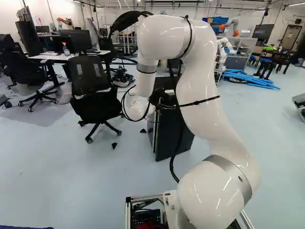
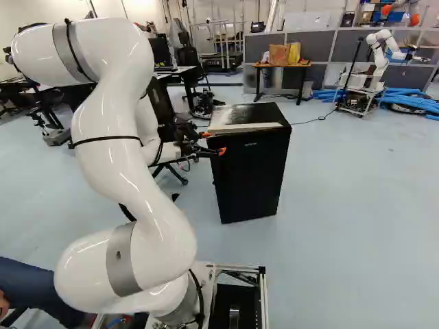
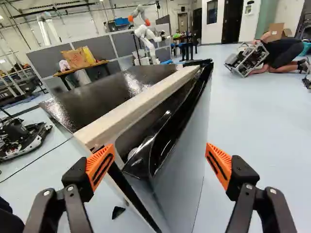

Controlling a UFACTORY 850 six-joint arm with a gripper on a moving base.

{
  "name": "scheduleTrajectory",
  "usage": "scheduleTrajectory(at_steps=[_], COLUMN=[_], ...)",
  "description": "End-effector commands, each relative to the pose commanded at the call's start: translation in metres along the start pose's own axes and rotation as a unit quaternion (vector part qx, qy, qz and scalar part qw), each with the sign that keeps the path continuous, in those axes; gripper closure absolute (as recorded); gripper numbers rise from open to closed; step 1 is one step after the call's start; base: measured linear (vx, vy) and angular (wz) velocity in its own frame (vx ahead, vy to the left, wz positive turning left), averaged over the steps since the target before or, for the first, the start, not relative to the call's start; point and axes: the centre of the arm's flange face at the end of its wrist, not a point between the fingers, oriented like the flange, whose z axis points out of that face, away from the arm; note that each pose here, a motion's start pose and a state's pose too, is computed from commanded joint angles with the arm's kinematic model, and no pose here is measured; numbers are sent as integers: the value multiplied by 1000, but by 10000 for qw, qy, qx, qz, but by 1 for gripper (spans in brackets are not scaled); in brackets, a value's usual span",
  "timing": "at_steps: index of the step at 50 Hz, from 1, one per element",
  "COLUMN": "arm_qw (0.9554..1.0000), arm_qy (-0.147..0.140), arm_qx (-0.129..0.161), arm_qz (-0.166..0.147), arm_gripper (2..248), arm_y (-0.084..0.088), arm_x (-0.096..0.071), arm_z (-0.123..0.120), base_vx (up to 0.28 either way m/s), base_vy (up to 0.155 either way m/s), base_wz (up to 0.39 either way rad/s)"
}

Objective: Grab a drink from the fridge

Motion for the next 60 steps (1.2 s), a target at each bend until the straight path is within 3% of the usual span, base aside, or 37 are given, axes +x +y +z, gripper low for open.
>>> scheduleTrajectory(at_steps=[38, 60], arm_qw=[9992, 9980], arm_qy=[-101, 70], arm_qx=[-334, -528], arm_qz=[-181, -326], arm_gripper=[3, 3], arm_y=[44, 74], arm_x=[1, 7], arm_z=[-36, -56], base_vx=[0, 0], base_vy=[0, 0], base_wz=[0, 0])
